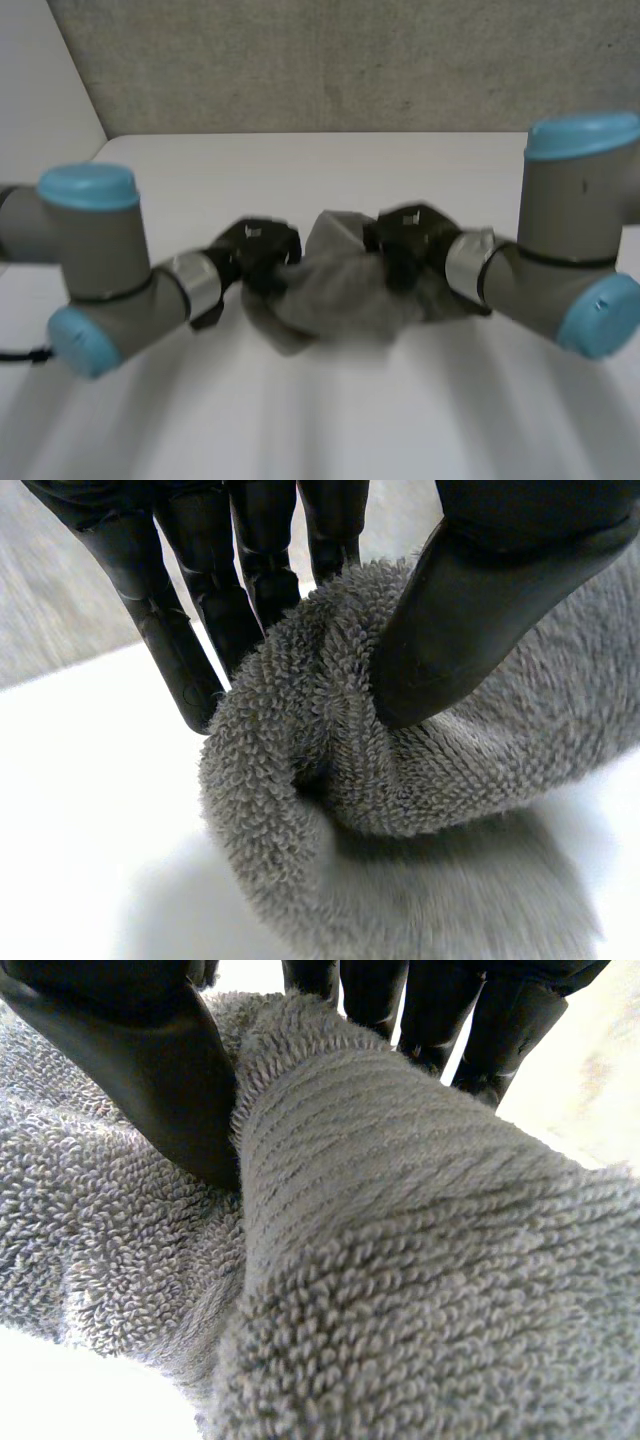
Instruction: Fold the towel.
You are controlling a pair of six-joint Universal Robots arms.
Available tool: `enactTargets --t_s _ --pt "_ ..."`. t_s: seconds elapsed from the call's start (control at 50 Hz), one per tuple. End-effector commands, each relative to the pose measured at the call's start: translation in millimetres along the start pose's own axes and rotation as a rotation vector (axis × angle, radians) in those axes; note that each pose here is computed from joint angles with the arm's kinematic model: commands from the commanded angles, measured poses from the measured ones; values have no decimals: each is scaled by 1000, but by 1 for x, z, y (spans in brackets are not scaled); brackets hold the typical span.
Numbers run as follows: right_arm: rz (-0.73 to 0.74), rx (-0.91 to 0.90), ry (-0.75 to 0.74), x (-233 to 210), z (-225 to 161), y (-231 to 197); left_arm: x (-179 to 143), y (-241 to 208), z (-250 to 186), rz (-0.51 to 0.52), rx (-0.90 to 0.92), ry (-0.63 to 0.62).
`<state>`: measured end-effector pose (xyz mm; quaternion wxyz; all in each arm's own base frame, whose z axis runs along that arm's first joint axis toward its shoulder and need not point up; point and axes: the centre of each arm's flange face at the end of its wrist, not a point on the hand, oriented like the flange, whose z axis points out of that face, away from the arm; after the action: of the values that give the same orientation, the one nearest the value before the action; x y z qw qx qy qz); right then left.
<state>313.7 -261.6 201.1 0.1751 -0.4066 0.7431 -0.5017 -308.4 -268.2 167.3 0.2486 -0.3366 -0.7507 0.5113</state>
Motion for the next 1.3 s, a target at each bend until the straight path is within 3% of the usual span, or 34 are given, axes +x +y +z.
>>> enactTargets --t_s 0.02,0.06,0.12,0.24,0.44,0.62,0.8,0.9,1.02,1.3 --pt "-286 -207 -73 -19 -26 45 36 44 -45 -42 -122 43" --pt "-406 -270 -56 -15 -35 56 50 59 -58 -49 -160 67" --pt "-463 -276 -2 -2 -39 53 58 66 -66 -53 -184 83" --pt "-459 -187 98 16 -46 28 63 54 -67 -30 -142 93" --pt "-157 -40 206 28 -46 11 49 -15 -48 45 80 65" --pt "-21 -105 184 29 -32 40 27 -50 -3 91 186 47" --pt "-5 -141 171 29 -26 53 13 -36 38 106 139 49" --pt "-4 -139 172 30 -26 53 7 -7 56 199 38 49" --pt "5 -138 192 38 -25 53 7 14 59 285 -39 60" --pt "22 -123 187 43 4 66 -1 6 52 294 -57 -46"
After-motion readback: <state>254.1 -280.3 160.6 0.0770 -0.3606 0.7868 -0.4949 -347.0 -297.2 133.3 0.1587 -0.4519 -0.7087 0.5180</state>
